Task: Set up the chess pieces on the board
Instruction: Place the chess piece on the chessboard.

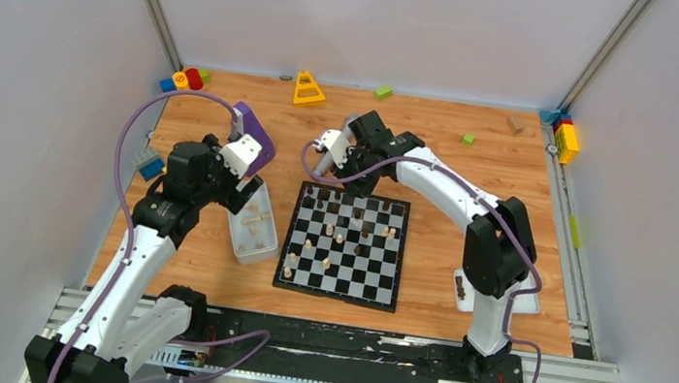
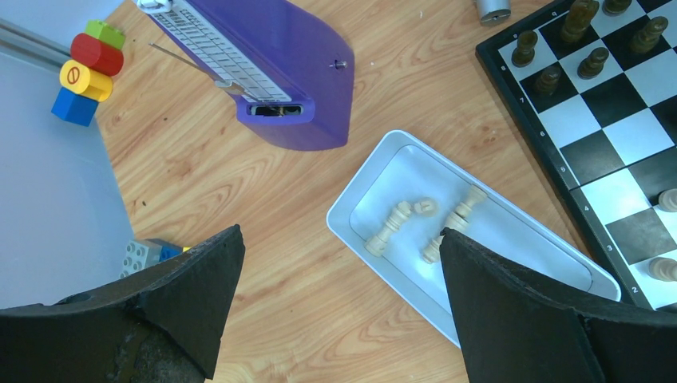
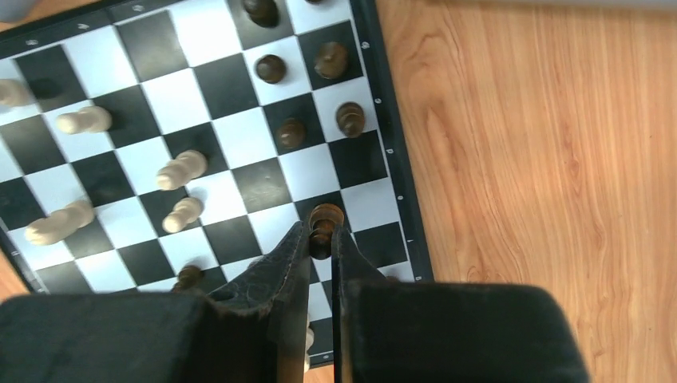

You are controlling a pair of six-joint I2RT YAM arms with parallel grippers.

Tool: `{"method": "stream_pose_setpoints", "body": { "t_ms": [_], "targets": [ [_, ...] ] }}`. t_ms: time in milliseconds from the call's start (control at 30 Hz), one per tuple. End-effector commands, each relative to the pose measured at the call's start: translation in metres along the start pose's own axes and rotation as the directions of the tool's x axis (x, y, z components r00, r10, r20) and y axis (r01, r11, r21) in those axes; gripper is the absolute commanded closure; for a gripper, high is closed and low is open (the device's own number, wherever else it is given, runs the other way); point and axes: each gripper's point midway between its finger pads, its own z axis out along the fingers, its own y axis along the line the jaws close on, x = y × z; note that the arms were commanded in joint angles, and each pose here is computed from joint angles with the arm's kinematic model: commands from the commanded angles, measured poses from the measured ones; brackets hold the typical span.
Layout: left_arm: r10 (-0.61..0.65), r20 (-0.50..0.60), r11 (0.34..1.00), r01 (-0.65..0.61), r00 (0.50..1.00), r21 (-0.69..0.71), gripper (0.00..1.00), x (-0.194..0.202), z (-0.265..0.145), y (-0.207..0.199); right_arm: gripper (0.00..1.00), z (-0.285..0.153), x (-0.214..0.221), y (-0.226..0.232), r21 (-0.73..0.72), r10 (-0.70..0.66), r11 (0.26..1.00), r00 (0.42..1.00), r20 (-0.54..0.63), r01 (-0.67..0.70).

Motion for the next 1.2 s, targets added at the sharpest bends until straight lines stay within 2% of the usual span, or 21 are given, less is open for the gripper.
{"method": "stream_pose_setpoints", "body": {
  "t_ms": [0,333,1167],
  "targets": [
    [-0.008,0.038,1.0,0.009,0.999,-0.026,0.0,-0.009,-0.002,0.006,1.0,0.01,-0.008,-0.014,0.017,0.032,0.999,0.999,0.001,-0.032],
    [-0.006,0.04,1.0,0.007,0.999,-0.025,0.0,-0.009,-0.002,0.006,1.0,0.033,-0.005,-0.015,-0.019,0.044,0.999,0.999,-0.027,-0.045],
    [-0.009,0.034,1.0,0.01,0.999,-0.021,0.0,-0.008,0.0,0.005,0.99,0.054,0.02,0.006,-0.103,0.058,0.992,0.993,-0.1,-0.068]
  ]
}}
